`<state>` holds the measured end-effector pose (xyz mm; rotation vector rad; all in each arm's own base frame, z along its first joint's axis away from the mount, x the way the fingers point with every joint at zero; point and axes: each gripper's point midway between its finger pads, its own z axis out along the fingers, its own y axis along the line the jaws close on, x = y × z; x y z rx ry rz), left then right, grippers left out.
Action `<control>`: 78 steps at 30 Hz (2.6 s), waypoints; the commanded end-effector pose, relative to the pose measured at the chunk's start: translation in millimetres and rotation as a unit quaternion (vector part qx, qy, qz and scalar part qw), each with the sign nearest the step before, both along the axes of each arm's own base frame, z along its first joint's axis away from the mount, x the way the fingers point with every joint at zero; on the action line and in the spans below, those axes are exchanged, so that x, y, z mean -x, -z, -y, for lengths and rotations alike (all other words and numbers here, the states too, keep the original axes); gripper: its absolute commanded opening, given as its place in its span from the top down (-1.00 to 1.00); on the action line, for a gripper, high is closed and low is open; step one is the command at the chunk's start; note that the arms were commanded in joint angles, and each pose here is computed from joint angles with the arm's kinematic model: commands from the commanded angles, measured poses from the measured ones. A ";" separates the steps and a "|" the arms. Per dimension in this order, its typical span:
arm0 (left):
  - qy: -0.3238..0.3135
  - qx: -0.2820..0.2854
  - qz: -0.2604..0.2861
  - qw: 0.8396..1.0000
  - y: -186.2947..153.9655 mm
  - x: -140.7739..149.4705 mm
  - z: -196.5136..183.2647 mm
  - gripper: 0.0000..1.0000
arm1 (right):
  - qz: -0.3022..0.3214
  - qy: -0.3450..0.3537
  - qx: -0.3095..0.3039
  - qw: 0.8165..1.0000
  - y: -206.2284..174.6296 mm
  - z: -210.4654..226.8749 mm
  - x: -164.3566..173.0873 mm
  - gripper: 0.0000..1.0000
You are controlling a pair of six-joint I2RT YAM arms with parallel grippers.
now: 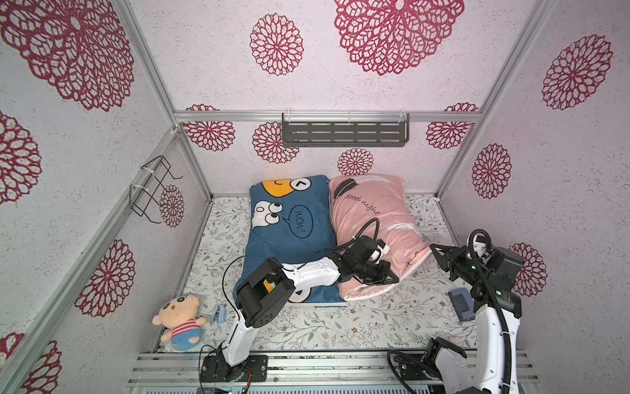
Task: Zip up pillowcases
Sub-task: Zip the zipper on the pillowcase, then place the pillowcase at the center of the board.
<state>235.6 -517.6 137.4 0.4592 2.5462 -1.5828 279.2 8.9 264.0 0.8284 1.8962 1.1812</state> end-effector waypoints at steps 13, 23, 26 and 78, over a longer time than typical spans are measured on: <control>0.007 -0.109 0.020 0.994 35.5 4.0 -39.1 1.00 | 0.118 0.020 0.061 0.991 -78.4 14.6 -16.6 1.00; 0.006 -0.163 0.038 0.986 55.4 5.8 -64.1 1.00 | 0.129 0.030 0.068 0.989 -92.1 21.3 -24.6 1.00; 0.011 -0.178 0.046 0.983 59.5 7.0 -70.3 1.00 | 0.129 0.031 0.069 0.989 -93.2 22.4 -26.4 1.00; -0.034 -0.239 0.181 0.953 -20.8 -24.7 -153.4 -0.88 | -0.153 0.031 0.404 0.901 31.3 89.9 -38.0 -0.98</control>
